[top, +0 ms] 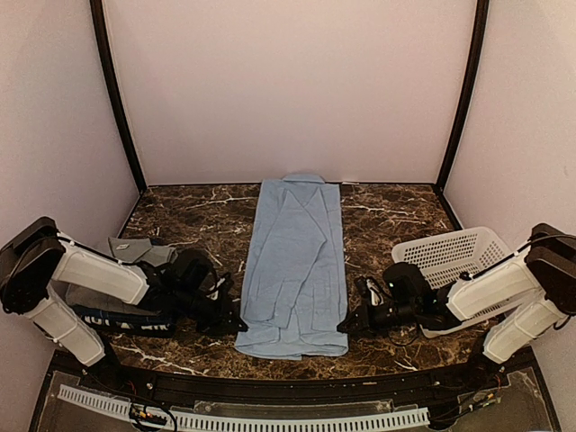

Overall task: Fold and stack the long sleeve shirts
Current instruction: Pick up the rectangle-folded shirt from the center of the board.

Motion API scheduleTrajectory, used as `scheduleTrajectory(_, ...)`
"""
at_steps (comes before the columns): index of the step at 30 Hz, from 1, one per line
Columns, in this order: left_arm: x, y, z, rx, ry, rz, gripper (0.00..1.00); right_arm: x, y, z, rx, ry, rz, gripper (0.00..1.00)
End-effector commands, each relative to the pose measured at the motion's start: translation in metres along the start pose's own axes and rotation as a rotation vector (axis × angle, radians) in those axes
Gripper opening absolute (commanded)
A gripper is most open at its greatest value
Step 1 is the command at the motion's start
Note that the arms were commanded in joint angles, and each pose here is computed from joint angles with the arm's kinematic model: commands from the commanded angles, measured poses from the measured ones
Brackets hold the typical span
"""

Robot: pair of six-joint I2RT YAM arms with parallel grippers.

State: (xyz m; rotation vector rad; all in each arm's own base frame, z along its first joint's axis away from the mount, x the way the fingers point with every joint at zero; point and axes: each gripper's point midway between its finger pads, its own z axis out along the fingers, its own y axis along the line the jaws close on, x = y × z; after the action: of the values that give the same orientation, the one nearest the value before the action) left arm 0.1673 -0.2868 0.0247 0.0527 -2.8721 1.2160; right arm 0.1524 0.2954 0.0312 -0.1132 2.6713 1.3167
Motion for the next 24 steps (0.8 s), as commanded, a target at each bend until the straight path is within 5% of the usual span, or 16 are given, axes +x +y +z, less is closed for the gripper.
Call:
scheduleTrajectory(1,0.010,-0.006,-0.010,0.021,-0.006,0.027,0.04,0.010,0.003,-0.004,-0.008,0.027,-0.038,0.00)
scheduleTrajectory(18,0.016,-0.009,-0.018,0.045,-0.011,0.040,0.07,0.003,0.023,-0.004,-0.014,0.013,-0.077,0.00)
scheduleTrajectory(24,0.013,-0.001,-0.013,0.038,-0.030,0.019,0.28,0.003,0.023,0.000,-0.020,0.020,-0.064,0.00)
